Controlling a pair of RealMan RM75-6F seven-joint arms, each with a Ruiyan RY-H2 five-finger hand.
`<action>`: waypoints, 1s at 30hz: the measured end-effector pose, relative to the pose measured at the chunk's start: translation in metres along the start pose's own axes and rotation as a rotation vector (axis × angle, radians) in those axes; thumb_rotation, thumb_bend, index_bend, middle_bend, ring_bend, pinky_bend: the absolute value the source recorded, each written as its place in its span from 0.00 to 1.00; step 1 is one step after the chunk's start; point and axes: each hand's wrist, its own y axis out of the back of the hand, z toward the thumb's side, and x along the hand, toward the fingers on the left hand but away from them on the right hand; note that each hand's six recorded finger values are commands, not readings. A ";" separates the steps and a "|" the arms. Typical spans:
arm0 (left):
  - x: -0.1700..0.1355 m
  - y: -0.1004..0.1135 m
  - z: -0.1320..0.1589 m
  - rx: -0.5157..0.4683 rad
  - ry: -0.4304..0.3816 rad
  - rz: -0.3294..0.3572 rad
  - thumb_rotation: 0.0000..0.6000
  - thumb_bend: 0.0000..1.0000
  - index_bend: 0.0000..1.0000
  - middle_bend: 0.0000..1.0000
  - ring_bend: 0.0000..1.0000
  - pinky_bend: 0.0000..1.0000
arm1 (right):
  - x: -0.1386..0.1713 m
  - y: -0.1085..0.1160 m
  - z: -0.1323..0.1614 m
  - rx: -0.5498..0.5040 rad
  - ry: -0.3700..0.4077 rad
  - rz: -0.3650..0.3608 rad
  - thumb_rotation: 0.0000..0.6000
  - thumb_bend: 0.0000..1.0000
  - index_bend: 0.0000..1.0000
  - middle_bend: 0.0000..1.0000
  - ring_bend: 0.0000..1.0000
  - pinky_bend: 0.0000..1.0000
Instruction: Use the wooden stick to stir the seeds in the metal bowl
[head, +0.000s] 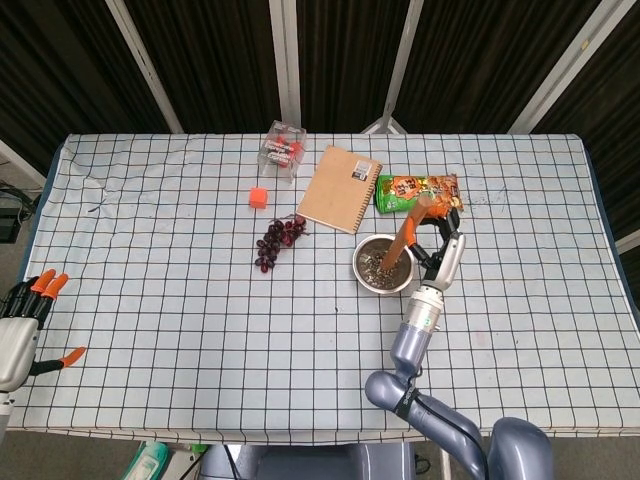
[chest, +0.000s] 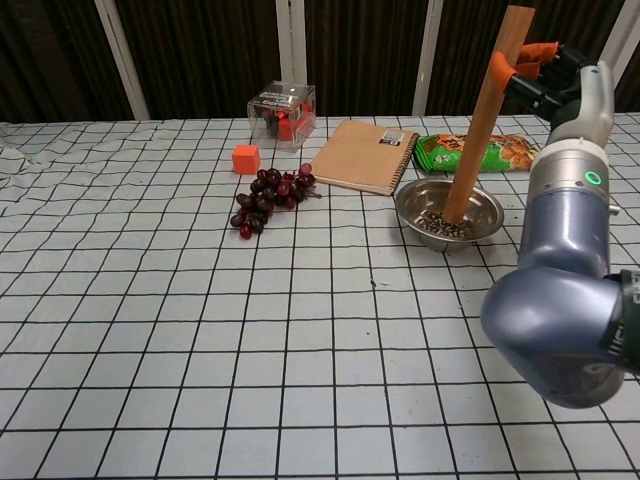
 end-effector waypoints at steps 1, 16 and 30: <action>0.000 0.000 0.000 0.000 0.000 0.000 1.00 0.07 0.00 0.00 0.00 0.00 | 0.001 0.001 -0.002 0.000 -0.003 0.000 1.00 0.46 0.77 0.64 0.51 0.00; 0.002 0.000 0.000 -0.005 0.010 0.003 1.00 0.07 0.00 0.00 0.00 0.00 | 0.013 0.002 -0.021 0.020 -0.010 0.010 1.00 0.46 0.77 0.64 0.52 0.00; 0.003 -0.001 0.002 -0.008 0.003 -0.003 1.00 0.06 0.00 0.00 0.00 0.00 | 0.004 -0.006 0.011 -0.022 0.066 0.008 1.00 0.46 0.77 0.64 0.52 0.00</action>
